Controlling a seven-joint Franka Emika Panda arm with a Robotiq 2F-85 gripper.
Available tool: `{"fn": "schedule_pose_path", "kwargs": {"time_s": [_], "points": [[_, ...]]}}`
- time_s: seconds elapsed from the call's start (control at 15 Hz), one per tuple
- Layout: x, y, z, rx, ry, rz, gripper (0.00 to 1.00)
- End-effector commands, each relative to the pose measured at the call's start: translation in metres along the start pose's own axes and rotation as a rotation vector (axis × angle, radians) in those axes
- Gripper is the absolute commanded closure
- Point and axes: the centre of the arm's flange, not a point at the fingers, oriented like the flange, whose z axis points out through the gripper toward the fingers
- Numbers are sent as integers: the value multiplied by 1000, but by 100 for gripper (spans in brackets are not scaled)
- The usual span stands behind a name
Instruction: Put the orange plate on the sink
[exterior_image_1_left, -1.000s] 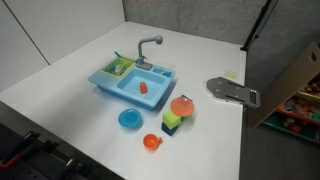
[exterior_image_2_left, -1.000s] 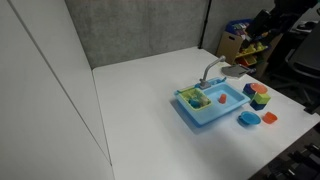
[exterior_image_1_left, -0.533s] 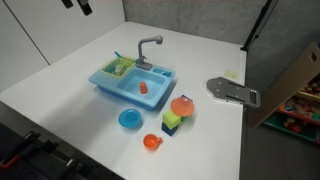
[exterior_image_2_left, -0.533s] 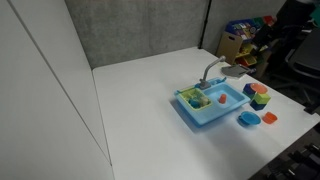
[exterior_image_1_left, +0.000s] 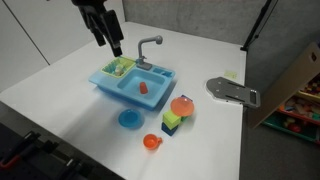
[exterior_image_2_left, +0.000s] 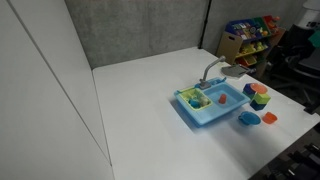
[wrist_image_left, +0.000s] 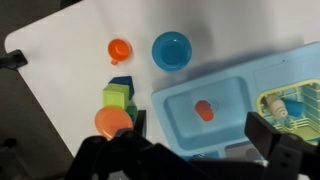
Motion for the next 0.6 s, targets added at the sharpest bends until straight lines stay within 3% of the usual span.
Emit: {"fn": "schedule_pose_path", "kwargs": {"time_s": [0.0,0.53], "points": [[25,30,22,-49,-4,96,0],[68,72,58,-242,95,197,0]]}}
